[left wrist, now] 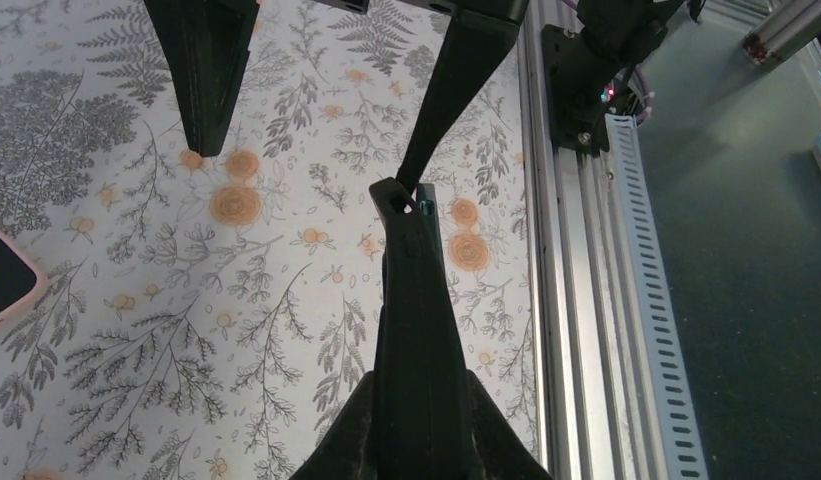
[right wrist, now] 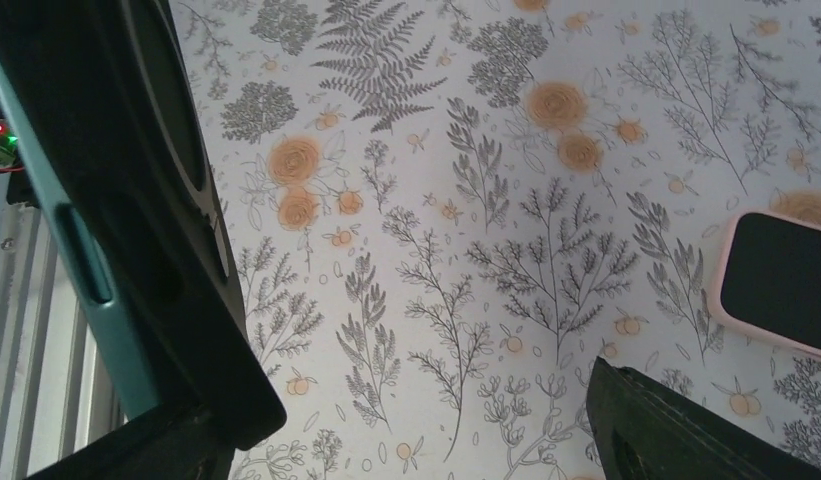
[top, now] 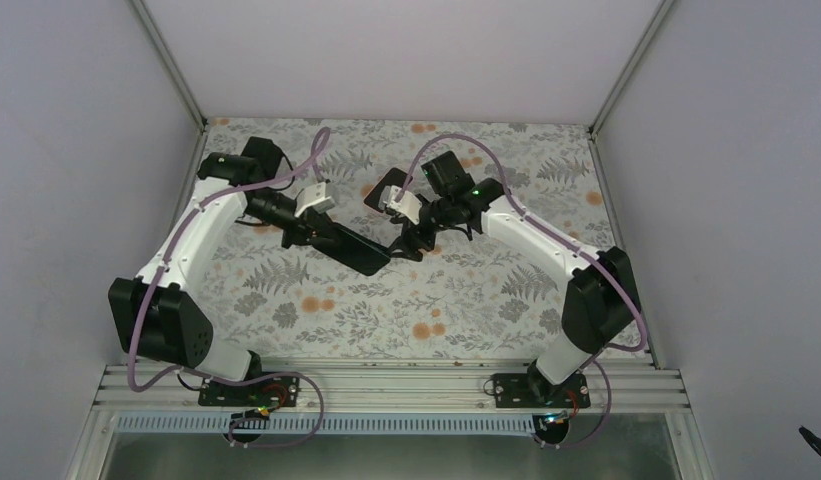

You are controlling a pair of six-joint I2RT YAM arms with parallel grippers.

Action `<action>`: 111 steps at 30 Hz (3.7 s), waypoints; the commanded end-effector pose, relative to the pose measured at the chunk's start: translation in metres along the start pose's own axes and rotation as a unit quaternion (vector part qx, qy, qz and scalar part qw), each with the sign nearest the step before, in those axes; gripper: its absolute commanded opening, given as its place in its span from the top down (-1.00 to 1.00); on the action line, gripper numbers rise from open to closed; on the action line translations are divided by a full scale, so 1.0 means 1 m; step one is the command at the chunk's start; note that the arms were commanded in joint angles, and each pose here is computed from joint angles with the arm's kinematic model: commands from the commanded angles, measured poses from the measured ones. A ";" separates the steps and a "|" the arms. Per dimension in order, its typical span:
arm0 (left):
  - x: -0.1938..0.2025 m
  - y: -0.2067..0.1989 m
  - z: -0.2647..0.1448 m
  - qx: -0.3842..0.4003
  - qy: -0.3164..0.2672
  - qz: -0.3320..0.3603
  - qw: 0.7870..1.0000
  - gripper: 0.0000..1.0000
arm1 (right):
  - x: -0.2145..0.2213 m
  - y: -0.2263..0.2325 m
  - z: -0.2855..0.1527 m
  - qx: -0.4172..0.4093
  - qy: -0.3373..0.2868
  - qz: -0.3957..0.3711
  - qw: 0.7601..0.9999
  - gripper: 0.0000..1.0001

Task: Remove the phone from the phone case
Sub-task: Remove the phone case from the phone.

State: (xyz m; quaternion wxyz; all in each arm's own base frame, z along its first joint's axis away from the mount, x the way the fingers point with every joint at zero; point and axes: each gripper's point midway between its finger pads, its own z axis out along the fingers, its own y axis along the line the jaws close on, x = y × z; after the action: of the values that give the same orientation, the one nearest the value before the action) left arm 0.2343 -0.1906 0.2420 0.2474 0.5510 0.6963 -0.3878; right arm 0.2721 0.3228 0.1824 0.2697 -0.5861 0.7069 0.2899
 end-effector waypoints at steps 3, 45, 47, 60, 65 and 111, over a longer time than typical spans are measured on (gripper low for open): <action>-0.061 -0.020 -0.021 0.033 -0.115 0.055 0.991 0.95 | -0.050 0.031 0.004 -0.042 -0.059 -0.046 0.996 -0.79; -0.125 0.112 -0.100 -0.435 -0.198 0.139 0.867 0.95 | -0.114 0.138 -0.027 -0.398 -0.138 -0.050 0.906 0.84; -0.125 0.113 -0.100 -0.430 -0.195 0.138 0.870 0.88 | -0.110 0.140 -0.030 -0.398 -0.137 -0.048 0.906 0.94; -0.138 0.033 -0.120 -0.378 -0.150 0.170 0.898 -1.00 | -0.102 0.037 -0.049 -0.257 -0.169 0.076 0.948 0.93; -0.158 -0.002 -0.170 -0.493 -0.190 0.239 0.815 -1.00 | -0.100 -0.080 -0.063 -0.042 -0.198 0.186 0.961 0.93; -0.162 0.163 0.003 -0.509 -0.156 0.204 0.822 -0.99 | -0.158 -0.156 -0.115 0.166 -0.289 0.249 0.910 0.94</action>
State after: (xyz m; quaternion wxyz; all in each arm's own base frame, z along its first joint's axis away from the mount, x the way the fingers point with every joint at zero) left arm 0.4272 -0.2704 0.3122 0.6655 0.4225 0.6153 0.0001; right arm 0.4600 0.3196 0.2950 0.4102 -0.2145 0.8110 0.3578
